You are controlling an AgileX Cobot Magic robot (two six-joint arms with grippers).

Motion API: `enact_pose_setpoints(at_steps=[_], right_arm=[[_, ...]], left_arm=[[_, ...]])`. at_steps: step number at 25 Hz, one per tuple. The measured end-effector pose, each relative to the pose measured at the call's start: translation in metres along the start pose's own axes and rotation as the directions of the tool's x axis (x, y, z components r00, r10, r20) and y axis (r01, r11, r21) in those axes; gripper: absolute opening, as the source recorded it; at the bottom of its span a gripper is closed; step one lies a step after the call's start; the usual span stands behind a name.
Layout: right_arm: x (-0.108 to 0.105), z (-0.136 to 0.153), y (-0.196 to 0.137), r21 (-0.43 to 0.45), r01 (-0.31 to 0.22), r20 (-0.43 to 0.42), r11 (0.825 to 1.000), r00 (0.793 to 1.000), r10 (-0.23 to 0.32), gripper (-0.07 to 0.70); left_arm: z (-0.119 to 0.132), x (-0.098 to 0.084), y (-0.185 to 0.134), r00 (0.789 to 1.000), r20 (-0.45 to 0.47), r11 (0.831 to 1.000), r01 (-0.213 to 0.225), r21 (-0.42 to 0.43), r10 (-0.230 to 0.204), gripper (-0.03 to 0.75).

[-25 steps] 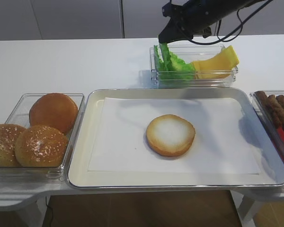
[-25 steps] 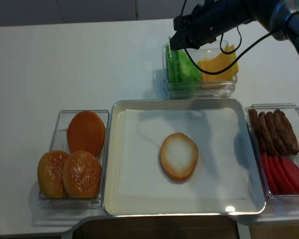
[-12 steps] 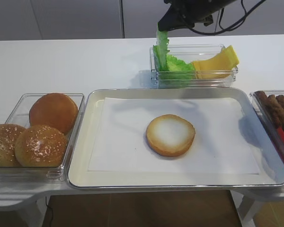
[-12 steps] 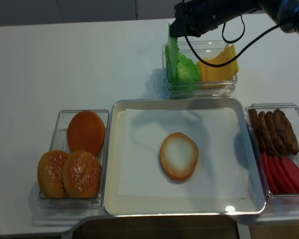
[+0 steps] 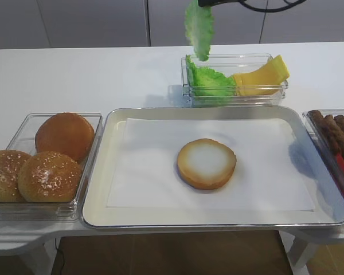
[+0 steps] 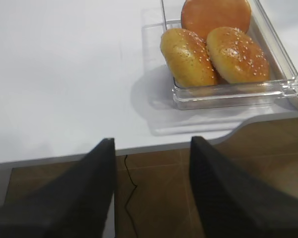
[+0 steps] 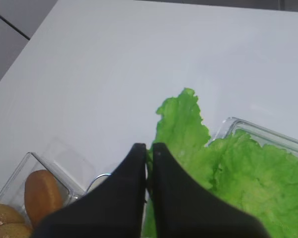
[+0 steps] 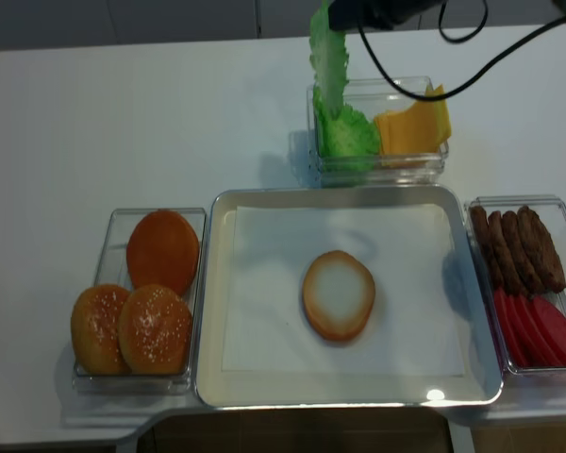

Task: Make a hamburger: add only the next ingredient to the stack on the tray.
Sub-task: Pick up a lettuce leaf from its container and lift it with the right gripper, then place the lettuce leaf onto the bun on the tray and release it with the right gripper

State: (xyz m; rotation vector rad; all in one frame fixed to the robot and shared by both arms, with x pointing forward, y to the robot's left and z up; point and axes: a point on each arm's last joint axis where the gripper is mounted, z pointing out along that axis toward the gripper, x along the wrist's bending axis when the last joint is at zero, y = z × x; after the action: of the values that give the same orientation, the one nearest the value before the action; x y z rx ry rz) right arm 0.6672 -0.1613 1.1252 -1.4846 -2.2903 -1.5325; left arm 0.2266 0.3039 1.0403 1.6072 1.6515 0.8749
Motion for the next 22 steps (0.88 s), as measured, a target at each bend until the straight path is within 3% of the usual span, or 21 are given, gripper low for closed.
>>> enact_pose_setpoints(at_steps=[10, 15, 22], right_arm=[[0.044, -0.063, 0.001, 0.037, 0.062, 0.074, 0.997, 0.995, -0.065, 0.022], [0.062, -0.088, -0.023, 0.060, 0.047, 0.080, 0.997, 0.995, -0.052, 0.022], [0.065, -0.100, -0.077, 0.126, -0.025, 0.108, 0.992, 0.994, 0.011, 0.022]], left_arm=[[0.000, 0.000, 0.000, 1.000, 0.000, 1.000, 0.000, 0.000, 0.000, 0.358], [0.000, 0.000, 0.000, 1.000, 0.000, 1.000, 0.000, 0.000, 0.000, 0.358], [0.000, 0.000, 0.000, 1.000, 0.000, 1.000, 0.000, 0.000, 0.000, 0.358]])
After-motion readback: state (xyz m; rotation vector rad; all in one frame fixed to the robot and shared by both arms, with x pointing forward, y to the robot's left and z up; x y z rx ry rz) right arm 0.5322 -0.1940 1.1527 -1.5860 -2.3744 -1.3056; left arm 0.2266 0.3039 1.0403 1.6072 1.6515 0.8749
